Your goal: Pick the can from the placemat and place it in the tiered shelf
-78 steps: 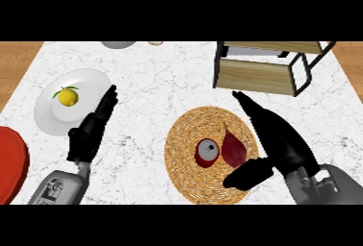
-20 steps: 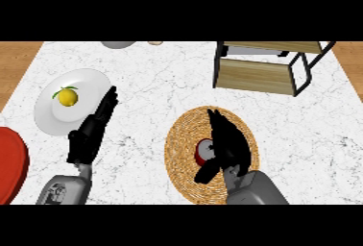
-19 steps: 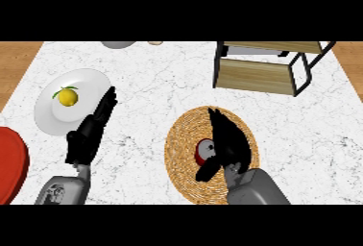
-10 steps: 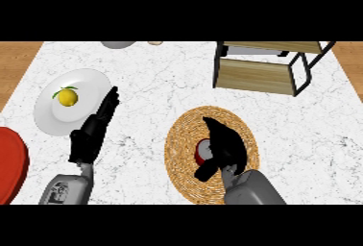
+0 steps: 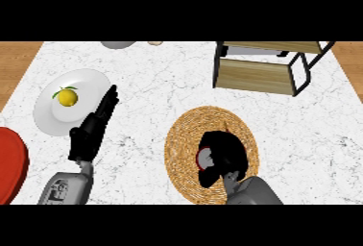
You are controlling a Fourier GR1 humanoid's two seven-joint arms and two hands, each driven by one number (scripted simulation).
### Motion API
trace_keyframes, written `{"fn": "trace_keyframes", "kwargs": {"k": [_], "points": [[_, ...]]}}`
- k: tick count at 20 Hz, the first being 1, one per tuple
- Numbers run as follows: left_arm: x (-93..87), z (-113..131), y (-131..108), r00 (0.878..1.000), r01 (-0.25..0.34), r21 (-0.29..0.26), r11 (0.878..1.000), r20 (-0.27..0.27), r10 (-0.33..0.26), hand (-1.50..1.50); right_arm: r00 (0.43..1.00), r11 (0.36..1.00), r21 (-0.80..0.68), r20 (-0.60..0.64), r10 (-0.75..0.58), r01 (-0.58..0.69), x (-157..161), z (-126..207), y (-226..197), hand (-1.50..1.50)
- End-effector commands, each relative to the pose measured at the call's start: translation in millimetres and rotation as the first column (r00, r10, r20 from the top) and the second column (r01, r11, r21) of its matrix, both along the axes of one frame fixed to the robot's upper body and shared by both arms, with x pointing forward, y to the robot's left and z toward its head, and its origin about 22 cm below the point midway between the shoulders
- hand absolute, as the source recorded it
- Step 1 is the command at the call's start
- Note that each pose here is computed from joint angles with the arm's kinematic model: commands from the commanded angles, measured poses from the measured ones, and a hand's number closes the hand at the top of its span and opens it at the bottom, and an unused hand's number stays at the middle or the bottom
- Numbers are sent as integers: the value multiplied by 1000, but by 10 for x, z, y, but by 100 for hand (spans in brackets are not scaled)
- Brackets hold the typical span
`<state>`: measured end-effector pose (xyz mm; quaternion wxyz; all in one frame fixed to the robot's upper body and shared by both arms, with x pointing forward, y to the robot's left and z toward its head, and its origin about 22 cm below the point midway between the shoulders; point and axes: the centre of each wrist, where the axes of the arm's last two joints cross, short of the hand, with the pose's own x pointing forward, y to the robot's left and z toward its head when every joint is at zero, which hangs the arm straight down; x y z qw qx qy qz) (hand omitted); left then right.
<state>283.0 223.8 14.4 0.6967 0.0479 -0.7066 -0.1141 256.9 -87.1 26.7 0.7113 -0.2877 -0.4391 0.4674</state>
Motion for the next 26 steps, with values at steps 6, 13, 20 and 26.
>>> {"fn": "trace_keyframes", "kwargs": {"k": [6,13,20,26], "points": [[65,142,-194,998,61,-9,998,-6,-61,0,978,982,-75,126,-166,176,213,-2,670,150],[-111,-135,75,999,45,6,999,13,-45,0,943,976,108,255,-212,190,364,299,911,150],[-12,-19,-85,1000,19,-9,1000,-1,-19,0,837,913,386,448,-313,135,346,825,992,150],[30,30,-2,1000,2,-2,1000,1,-2,0,753,899,405,536,-382,167,197,1386,1072,150]]}}
